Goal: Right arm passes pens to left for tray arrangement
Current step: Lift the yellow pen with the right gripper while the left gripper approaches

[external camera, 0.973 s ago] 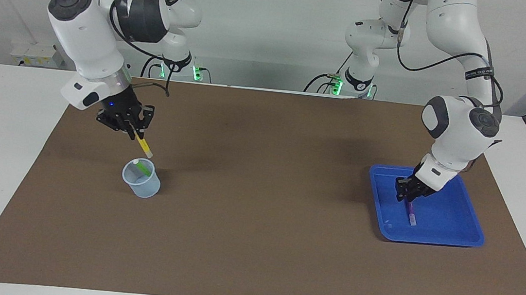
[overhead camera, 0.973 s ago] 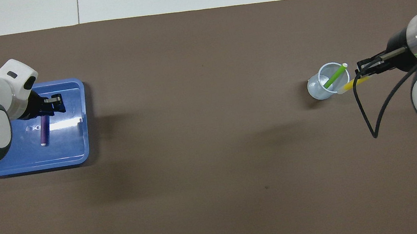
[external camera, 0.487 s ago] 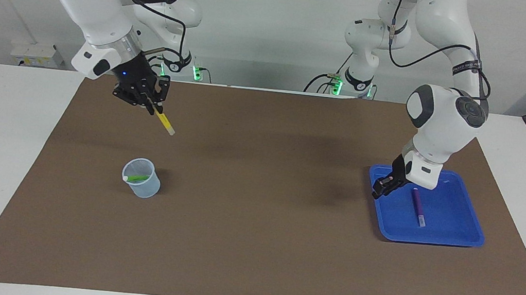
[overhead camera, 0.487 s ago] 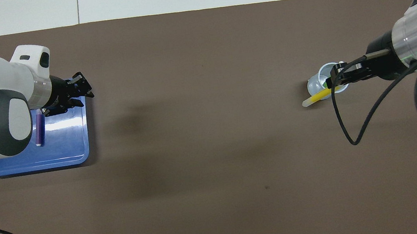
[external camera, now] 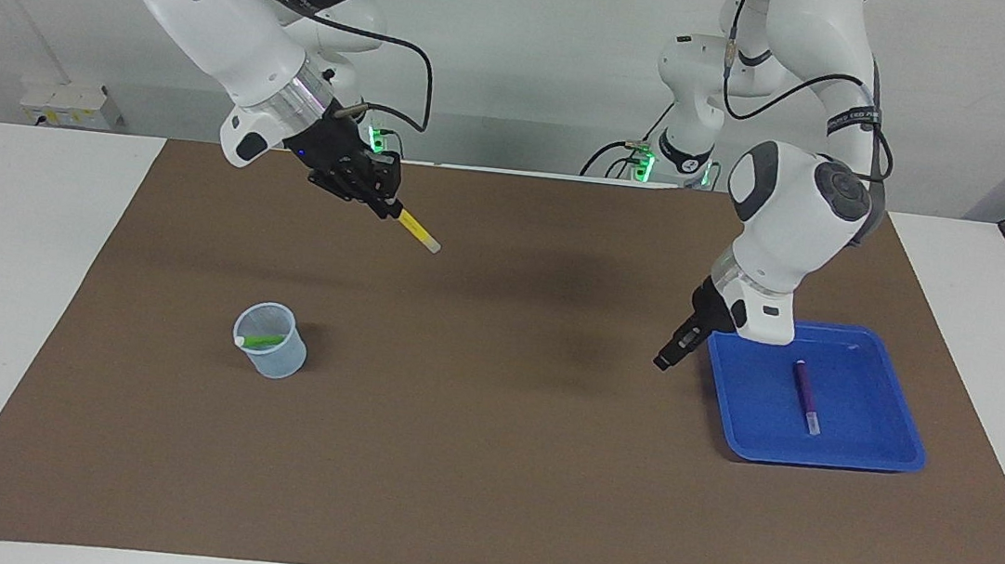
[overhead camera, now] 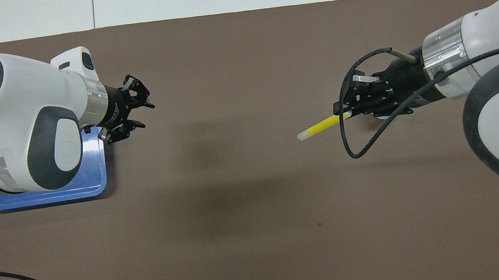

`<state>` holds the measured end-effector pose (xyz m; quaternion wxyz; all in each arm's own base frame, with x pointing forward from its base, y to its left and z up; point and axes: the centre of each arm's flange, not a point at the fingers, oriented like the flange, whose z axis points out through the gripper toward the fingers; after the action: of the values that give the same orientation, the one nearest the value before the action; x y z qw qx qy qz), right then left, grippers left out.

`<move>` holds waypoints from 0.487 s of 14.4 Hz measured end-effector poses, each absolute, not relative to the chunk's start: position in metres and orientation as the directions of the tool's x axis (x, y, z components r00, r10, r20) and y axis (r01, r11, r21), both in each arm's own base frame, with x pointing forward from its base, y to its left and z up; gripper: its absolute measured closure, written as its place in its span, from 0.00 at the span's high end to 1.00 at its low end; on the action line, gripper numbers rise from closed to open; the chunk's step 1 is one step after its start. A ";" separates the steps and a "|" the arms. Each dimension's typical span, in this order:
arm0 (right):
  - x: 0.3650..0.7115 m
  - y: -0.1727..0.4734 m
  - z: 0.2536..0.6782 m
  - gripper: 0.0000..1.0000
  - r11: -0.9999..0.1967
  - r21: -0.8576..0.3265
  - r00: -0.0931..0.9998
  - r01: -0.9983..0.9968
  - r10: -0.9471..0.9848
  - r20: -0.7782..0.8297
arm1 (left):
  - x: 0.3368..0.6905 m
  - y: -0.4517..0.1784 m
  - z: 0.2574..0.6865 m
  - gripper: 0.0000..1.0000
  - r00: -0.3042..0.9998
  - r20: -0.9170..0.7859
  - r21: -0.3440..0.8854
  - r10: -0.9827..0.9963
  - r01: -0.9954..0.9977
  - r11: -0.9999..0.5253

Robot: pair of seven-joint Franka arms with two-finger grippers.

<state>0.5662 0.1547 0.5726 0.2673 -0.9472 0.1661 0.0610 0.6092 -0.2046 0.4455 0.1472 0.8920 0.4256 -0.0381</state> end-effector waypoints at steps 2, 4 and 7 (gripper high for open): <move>0.566 0.172 0.567 0.18 -0.735 -0.530 0.906 -0.423 -0.337 -0.257 | 0.599 -0.225 0.449 0.55 0.550 -0.233 0.194 0.802 0.834 -0.516; 0.565 0.194 0.564 0.18 -0.671 -0.559 0.873 -0.488 -0.385 -0.300 | 0.588 -0.246 0.453 0.57 0.438 -0.277 0.147 0.855 0.899 -0.413; 0.563 0.219 0.563 0.18 -0.569 -0.583 0.812 -0.581 -0.457 -0.363 | 0.569 -0.286 0.462 0.73 0.271 -0.322 0.087 0.907 0.962 -0.257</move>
<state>0.5627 0.2187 0.5625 0.3591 -0.8815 0.2944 0.0858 0.5689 -0.2856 0.4625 0.1340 0.7859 0.5946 -0.1037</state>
